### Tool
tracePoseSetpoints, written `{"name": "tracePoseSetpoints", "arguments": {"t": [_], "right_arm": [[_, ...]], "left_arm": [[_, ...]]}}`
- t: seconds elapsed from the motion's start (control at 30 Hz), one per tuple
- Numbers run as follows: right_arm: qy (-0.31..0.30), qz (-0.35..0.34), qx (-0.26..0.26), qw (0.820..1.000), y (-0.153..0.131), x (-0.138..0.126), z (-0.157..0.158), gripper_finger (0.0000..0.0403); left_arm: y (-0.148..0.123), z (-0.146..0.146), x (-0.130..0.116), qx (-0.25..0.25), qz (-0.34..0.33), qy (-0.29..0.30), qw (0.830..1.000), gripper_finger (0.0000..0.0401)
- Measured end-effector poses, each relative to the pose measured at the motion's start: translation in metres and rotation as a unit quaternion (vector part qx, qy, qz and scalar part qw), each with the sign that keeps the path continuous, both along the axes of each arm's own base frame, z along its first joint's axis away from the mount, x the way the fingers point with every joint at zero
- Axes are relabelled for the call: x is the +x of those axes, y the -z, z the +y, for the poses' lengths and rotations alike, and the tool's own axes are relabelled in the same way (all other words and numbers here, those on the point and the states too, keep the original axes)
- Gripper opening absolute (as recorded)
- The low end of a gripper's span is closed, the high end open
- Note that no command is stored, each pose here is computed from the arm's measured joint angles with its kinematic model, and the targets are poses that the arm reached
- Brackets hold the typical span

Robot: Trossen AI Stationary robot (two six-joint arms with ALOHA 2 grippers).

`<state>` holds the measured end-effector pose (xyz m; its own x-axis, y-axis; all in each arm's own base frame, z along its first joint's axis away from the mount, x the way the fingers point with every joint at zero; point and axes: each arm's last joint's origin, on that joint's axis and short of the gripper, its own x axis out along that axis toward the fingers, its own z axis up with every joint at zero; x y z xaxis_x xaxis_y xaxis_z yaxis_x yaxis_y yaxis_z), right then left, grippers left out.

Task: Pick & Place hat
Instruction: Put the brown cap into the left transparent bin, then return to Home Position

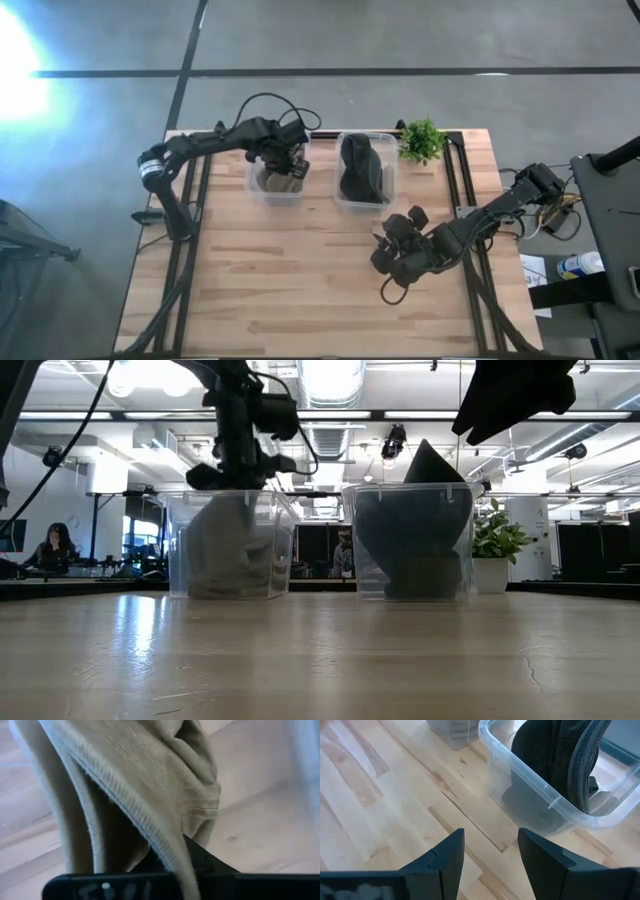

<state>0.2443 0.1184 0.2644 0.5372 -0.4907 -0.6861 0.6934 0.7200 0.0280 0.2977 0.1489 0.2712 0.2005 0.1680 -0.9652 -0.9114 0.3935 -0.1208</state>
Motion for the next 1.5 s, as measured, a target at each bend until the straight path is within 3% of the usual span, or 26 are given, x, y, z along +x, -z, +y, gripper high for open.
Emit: {"name": "tracePoseSetpoints", "arguments": {"t": [0.13, 0.3, 0.7, 0.83, 0.93, 1.07, 1.2, 1.27, 1.37, 1.43, 1.5], "right_arm": [[0.000, 0.000, 0.000, 1.000, 0.000, 0.000, 0.000, 0.0183], [0.000, 0.000, 0.000, 1.000, 0.000, 0.000, 0.000, 0.0183], [-0.002, 0.001, 0.000, 1.000, 0.000, 0.000, 0.000, 0.0183], [-0.002, 0.001, 0.003, 1.000, 0.000, 0.000, 0.000, 0.0183], [-0.008, 0.005, 0.012, 1.000, -0.001, -0.001, 0.000, 0.0183], [-0.045, 0.014, 0.011, 0.999, -0.004, 0.001, 0.002, 0.0183], [-0.120, 0.009, 0.072, 0.990, -0.017, 0.006, -0.003, 0.0183], [-0.156, -0.008, 0.095, 0.983, -0.026, 0.009, -0.010, 0.0182], [-0.180, -0.043, 0.086, 0.979, -0.042, 0.011, -0.026, 0.0176], [-0.185, -0.064, 0.076, 0.978, -0.052, 0.009, -0.039, 0.0170], [-0.198, -0.093, 0.095, 0.971, -0.062, 0.007, -0.053, 0.0163]], "left_arm": [[0.012, -0.003, -0.003, -0.001, 0.006, 0.005, 1.000, 0.0009], [0.006, -0.005, -0.006, 0.016, 0.007, 0.015, 1.000, 0.0026], [-0.055, -0.010, -0.014, 0.070, -0.061, 0.034, 0.995, 0.0175], [-0.076, -0.021, -0.026, 0.069, -0.057, 0.045, 0.995, 0.0199], [-0.102, -0.038, -0.040, 0.092, -0.093, 0.080, 0.988, 0.0203], [-0.137, -0.073, -0.062, 0.133, -0.164, 0.147, 0.966, 0.0204], [-0.160, -0.102, -0.090, 0.147, -0.225, 0.187, 0.945, 0.0204], [-0.168, -0.111, -0.103, 0.146, -0.250, 0.187, 0.939, 0.0204], [-0.176, -0.122, -0.119, 0.146, -0.288, 0.161, 0.933, 0.0204], [-0.180, -0.135, -0.117, 0.180, -0.327, 0.213, 0.903, 0.0204], [-0.180, -0.148, -0.111, 0.195, -0.393, 0.264, 0.859, 0.0204]]}}
